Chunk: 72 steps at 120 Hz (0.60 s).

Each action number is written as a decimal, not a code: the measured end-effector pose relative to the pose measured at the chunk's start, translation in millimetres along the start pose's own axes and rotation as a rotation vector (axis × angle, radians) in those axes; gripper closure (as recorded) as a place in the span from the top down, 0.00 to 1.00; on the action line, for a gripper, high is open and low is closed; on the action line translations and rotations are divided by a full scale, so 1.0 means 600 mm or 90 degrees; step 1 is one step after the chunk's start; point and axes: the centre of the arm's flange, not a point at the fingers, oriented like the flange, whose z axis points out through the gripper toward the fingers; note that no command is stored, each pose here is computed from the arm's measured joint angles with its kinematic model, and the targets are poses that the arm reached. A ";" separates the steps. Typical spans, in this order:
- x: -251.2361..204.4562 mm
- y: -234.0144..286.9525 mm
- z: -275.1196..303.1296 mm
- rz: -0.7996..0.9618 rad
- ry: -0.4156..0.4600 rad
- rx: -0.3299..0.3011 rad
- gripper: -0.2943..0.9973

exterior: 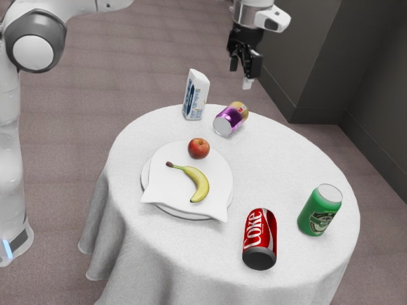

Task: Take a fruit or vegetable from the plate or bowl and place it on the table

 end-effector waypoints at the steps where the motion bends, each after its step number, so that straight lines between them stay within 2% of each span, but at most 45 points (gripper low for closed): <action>1: 0.000 0.000 0.000 0.000 0.000 0.000 0.77; 39: -0.002 -0.003 0.012 0.009 -0.024 -0.001 0.77; 72: 0.004 0.004 0.108 0.108 -0.115 -0.008 0.77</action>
